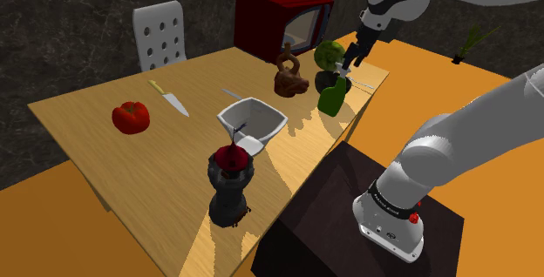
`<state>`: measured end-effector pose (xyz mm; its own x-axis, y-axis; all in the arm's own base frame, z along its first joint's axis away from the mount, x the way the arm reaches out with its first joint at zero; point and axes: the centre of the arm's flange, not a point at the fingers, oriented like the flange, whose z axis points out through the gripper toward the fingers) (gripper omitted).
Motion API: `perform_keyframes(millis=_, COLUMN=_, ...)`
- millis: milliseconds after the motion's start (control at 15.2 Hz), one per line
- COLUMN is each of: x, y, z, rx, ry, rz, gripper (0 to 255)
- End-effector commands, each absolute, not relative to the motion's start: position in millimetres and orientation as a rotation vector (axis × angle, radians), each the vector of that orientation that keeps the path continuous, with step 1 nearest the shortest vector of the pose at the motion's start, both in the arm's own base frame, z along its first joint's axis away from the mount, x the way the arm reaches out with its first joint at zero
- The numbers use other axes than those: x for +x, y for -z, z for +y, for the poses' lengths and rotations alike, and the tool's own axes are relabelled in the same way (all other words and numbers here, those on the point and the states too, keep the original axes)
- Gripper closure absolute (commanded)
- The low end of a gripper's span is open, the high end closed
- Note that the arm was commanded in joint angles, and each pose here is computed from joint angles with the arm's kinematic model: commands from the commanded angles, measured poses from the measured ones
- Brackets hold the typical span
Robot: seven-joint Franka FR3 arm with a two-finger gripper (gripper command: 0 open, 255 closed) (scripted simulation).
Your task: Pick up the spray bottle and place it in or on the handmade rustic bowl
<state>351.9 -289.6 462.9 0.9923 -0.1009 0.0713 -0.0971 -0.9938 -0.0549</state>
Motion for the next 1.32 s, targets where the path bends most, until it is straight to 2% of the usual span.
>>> perform_keyframes(millis=0, x=354, y=-451, z=-290, rx=-3.084, ry=0.115, rz=0.153, gripper=0)
perform_keyframes(millis=264, x=355, y=-432, z=-289, rx=-3.084, ry=0.115, rz=0.153, gripper=0)
perform_keyframes(millis=726, x=355, y=-432, z=-289, rx=-3.084, ry=0.114, rz=0.153, gripper=0)
perform_keyframes(millis=792, x=355, y=-432, z=-289, rx=-3.084, ry=0.114, rz=0.153, gripper=255)
perform_keyframes(millis=1254, x=355, y=-432, z=-289, rx=-3.084, ry=0.114, rz=0.153, gripper=255)
